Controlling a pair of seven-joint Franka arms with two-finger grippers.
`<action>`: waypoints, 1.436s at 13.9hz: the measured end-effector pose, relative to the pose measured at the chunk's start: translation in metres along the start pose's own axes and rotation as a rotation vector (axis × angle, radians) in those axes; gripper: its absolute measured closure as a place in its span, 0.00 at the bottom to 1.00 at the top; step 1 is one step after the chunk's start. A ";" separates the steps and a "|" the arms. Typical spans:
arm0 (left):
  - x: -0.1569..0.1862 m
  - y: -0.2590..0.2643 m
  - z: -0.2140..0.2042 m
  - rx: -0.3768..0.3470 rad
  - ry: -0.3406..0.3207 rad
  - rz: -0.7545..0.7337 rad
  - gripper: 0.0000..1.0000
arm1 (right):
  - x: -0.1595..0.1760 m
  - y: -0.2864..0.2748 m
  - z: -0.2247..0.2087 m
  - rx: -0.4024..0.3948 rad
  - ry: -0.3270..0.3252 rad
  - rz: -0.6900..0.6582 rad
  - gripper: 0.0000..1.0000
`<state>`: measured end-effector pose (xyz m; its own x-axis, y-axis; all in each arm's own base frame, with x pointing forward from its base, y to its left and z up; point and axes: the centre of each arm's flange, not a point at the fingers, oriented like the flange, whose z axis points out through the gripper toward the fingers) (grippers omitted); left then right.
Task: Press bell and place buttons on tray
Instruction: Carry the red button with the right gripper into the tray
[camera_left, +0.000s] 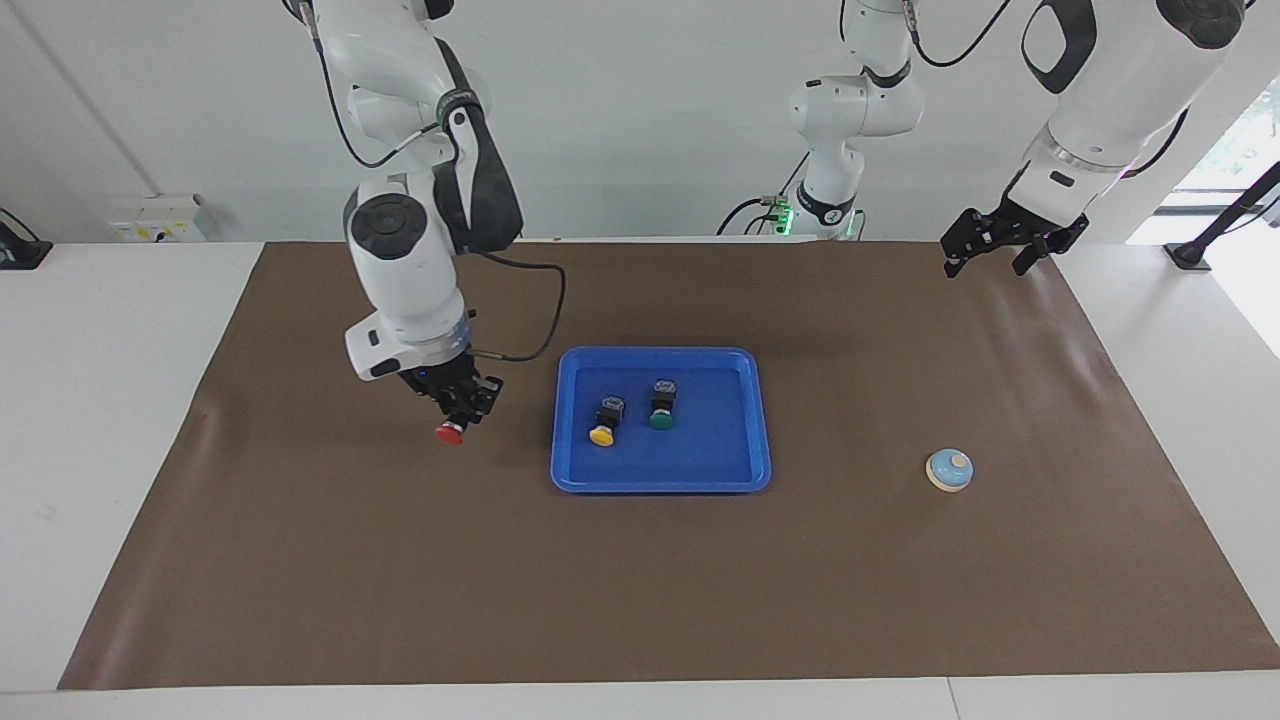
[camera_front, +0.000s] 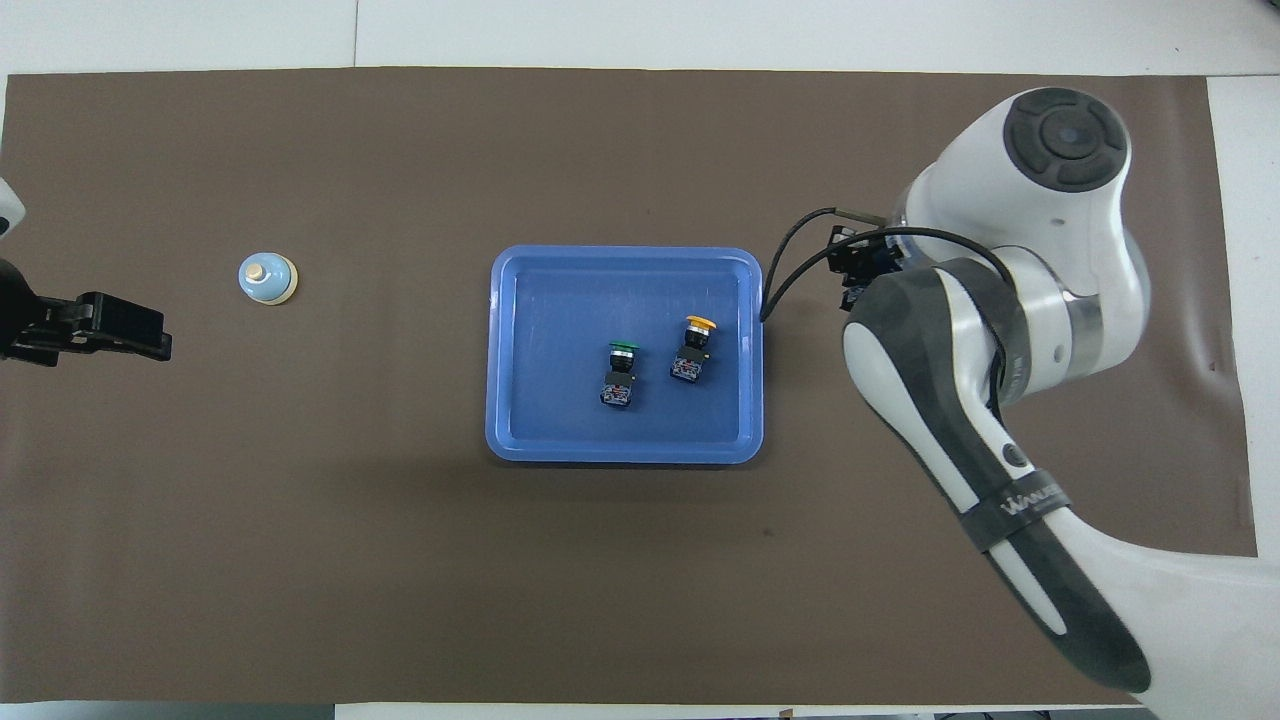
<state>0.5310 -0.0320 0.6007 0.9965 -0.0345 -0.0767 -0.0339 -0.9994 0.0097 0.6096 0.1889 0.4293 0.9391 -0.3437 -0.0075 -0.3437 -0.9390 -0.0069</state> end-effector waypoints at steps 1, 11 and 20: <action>0.000 0.000 0.000 0.000 0.000 0.000 0.00 | -0.020 -0.029 -0.002 0.019 -0.009 0.008 0.56; 0.000 0.000 0.000 0.000 0.000 0.000 0.00 | -0.158 -0.238 0.067 0.095 -0.038 0.035 0.56; 0.000 0.000 0.000 0.000 0.000 0.000 0.00 | -0.191 -0.244 0.132 0.120 -0.012 -0.010 0.56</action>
<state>0.5310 -0.0320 0.6007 0.9965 -0.0345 -0.0767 -0.0338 -0.9994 0.0097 0.5130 0.4845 0.3003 0.9427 -0.3333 -0.0183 -0.3328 -0.9344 -0.1268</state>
